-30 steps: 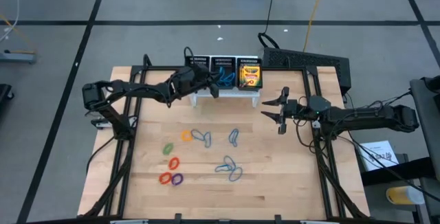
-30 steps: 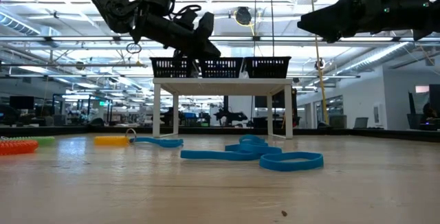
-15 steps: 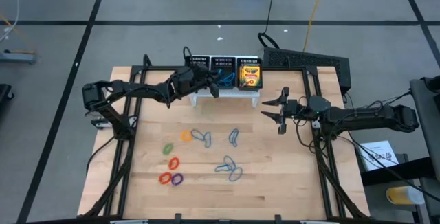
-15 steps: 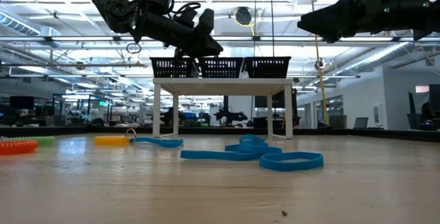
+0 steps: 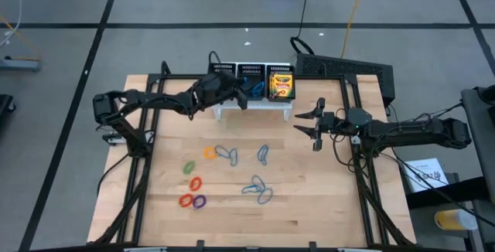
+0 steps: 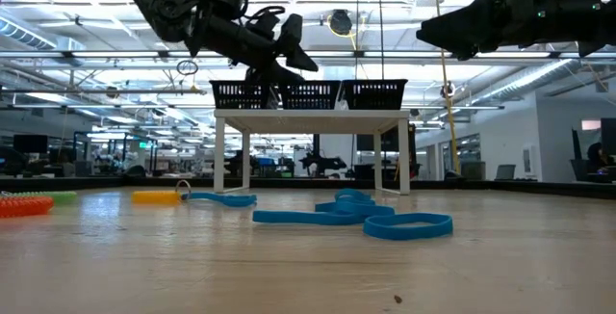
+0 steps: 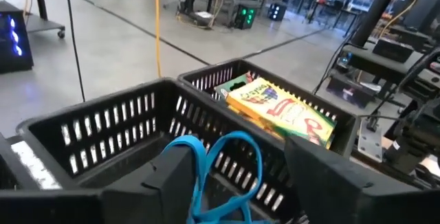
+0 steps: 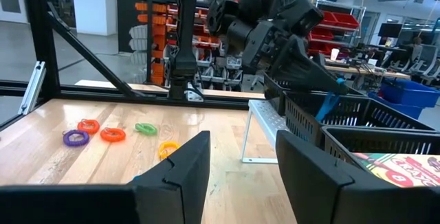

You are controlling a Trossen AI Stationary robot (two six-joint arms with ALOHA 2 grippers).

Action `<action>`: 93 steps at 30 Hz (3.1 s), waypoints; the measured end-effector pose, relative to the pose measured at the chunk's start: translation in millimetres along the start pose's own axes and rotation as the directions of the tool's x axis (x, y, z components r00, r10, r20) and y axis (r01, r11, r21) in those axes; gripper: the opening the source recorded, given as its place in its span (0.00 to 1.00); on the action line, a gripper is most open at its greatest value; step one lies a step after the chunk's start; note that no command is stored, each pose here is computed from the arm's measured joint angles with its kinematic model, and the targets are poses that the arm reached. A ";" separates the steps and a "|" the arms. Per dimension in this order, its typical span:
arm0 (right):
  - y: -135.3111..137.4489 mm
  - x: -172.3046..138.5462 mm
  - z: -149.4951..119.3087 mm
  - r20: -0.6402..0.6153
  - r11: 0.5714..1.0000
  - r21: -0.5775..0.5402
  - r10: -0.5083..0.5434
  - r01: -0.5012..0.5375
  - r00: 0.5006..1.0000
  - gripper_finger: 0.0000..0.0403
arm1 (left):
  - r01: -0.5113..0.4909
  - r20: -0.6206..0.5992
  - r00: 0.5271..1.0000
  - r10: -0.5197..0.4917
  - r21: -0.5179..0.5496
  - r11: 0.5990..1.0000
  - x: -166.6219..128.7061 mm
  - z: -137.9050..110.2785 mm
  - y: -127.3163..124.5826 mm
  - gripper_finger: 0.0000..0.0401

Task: Pick & Place Office Desk Supplies
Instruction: Put the blue rubber band into the middle black bin

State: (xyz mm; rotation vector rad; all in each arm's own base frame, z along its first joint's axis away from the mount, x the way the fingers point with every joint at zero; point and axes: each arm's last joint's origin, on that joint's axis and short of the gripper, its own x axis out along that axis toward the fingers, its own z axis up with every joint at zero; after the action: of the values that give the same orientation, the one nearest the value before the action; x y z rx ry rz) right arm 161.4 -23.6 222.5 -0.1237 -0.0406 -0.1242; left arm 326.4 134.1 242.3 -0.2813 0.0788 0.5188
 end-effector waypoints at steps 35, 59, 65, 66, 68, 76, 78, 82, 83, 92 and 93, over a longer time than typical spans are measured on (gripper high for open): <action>0.0 0.0 0.2 0.002 1.000 0.003 0.000 0.000 1.000 0.39 | -0.117 -0.292 0.949 0.123 0.035 0.992 13.7 51.6 -23.2 0.61; 0.0 0.0 0.1 0.001 1.000 0.003 0.000 0.000 1.000 0.39 | -0.042 -0.321 0.947 0.024 -0.051 0.998 11.9 58.6 -27.5 0.61; 0.1 0.0 -0.8 -0.008 1.000 0.004 0.001 -0.001 1.000 0.38 | 0.124 -0.376 0.918 -0.124 -0.024 0.992 -9.0 68.5 -38.5 0.61; 0.1 0.0 -0.7 -0.007 1.000 0.004 0.001 -0.001 1.000 0.38 | 0.140 -0.380 0.916 -0.129 -0.001 0.990 -13.9 67.9 -43.8 0.61; 0.1 0.0 -0.7 -0.007 1.000 0.004 0.001 -0.001 1.000 0.38 | 0.179 -0.356 0.923 -0.148 0.055 0.982 -26.0 71.6 -58.2 0.61; 0.4 0.1 -0.6 -0.005 1.000 0.025 0.005 -0.005 1.000 0.39 | 0.178 -0.190 0.973 -0.131 0.259 0.949 -87.8 75.9 -98.9 0.61; 0.5 0.4 0.0 0.002 0.999 0.047 0.008 -0.009 1.000 0.38 | 0.190 -0.168 0.975 -0.148 0.273 0.943 -101.1 68.1 -100.3 0.61; 6.9 3.0 -0.7 0.012 0.993 0.057 0.104 -0.104 0.995 0.39 | 0.202 -0.084 0.979 -0.187 0.251 0.947 -123.4 50.4 -92.3 0.61; 10.1 3.9 -0.6 0.016 0.991 0.057 0.124 -0.124 0.992 0.38 | 0.209 -0.056 0.978 -0.202 0.236 0.949 -127.0 46.1 -90.3 0.61; 60.5 25.3 7.5 -0.019 0.967 0.017 0.256 -0.256 0.966 0.38 | 0.251 0.051 0.963 -0.264 0.177 0.952 -166.4 13.4 -64.8 0.61; 67.7 30.6 11.4 -0.032 0.964 0.006 0.267 -0.267 0.963 0.39 | 0.253 0.057 0.962 -0.266 0.175 0.952 -168.5 11.0 -62.8 0.61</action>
State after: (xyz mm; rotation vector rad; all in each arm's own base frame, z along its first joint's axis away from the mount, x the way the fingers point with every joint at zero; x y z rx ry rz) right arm 199.9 40.8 227.1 -0.1240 0.0086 0.1435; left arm 211.8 4.5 292.7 -0.1044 0.0060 0.2587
